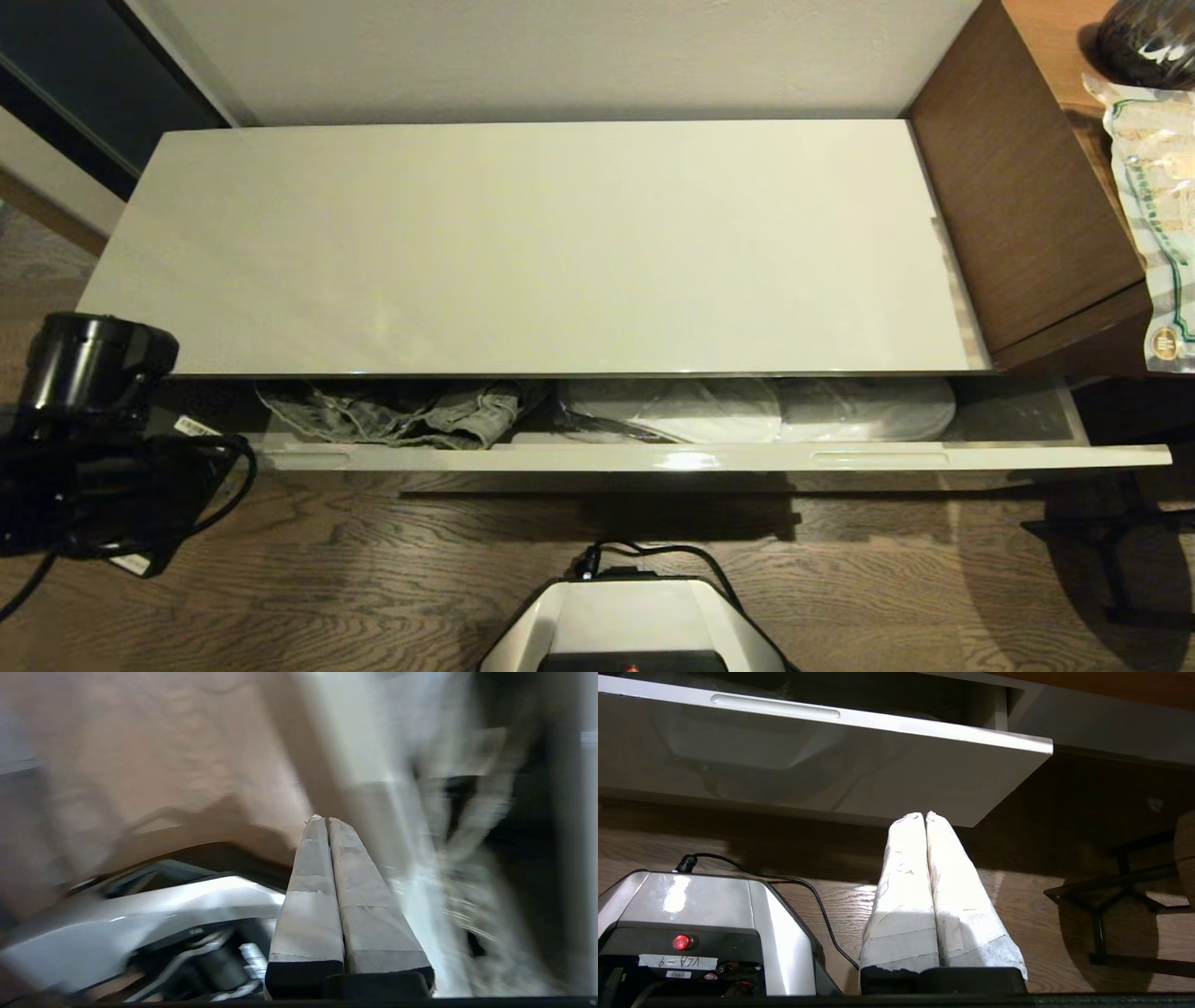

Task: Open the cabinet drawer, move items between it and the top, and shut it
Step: Close the drawer

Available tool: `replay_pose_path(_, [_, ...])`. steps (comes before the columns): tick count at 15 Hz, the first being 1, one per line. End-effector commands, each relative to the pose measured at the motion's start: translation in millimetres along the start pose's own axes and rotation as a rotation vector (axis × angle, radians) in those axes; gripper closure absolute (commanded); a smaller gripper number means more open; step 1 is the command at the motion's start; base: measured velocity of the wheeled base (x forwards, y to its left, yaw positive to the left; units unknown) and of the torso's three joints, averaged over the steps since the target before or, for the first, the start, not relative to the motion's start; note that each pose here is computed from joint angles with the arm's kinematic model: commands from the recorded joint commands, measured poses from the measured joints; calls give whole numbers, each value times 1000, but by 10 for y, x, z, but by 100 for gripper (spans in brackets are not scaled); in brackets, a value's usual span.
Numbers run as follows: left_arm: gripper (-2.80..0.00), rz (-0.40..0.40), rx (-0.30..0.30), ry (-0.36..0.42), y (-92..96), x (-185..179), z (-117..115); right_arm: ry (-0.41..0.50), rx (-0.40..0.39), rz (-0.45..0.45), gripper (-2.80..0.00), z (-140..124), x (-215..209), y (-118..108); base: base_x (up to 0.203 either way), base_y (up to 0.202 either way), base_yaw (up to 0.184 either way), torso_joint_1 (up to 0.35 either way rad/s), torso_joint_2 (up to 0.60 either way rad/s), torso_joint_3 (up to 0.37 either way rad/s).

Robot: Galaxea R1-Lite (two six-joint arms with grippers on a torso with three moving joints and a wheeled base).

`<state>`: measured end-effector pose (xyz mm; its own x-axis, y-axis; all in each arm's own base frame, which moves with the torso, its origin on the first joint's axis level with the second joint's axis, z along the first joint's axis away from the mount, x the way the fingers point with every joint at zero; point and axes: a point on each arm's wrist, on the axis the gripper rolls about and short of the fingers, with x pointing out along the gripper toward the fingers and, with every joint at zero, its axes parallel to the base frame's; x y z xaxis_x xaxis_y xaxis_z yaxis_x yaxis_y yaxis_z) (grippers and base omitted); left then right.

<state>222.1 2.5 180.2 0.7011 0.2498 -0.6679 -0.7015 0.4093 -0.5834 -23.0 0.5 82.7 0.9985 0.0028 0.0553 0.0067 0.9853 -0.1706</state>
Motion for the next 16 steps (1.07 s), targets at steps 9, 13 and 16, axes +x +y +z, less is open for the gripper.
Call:
replay_pose_path(9, [0,-59,-4,29,92,-185,-15,1,-1,1,0,1,1,0,0,0,0,0,0,0])
replay_pose_path(13, [0,-53,10,92,154,-129,-90,2,-1,1,0,1,1,0,0,0,0,0,0,0])
replay_pose_path(16, [0,-116,-4,80,81,-105,-79,3,-8,1,0,-3,2,1,0,0,0,0,0,0])
